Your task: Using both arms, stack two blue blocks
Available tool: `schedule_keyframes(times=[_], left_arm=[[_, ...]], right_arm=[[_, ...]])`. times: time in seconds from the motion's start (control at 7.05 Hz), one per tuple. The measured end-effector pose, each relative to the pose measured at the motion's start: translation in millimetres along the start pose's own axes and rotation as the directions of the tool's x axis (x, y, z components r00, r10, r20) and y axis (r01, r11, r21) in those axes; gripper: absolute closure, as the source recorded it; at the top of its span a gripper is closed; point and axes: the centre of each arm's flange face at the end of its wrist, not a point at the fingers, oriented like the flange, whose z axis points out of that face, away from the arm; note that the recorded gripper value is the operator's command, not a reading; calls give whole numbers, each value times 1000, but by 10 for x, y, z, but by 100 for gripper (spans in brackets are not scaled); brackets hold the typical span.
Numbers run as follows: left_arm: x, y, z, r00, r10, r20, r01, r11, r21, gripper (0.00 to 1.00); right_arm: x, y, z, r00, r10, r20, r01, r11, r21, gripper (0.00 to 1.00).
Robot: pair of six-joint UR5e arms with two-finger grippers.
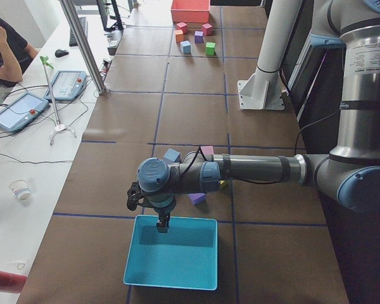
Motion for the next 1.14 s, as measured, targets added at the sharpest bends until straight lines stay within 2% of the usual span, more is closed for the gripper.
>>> schedule_keyframes(times=[0.28,0.57,0.85,1.14], left_arm=[[51,-8,-45,1000,10,1,-10,1000,9,0],[72,-1,-62,1000,14,1,-14,1000,13,0],[123,14,-105,1000,23,3,-23,1000,21,0],[157,6,-137,1000,28,6,-28,999,25,0]], right_arm=[[-517,-93,-77,996,-81,39,80,997,20,1],[-1445,-220,35,995,-67,76,67,998,5,1],[-2410,-236,487,995,-57,82,54,998,35,0],[-3043,-68,1128,992,-123,34,121,991,57,0]])
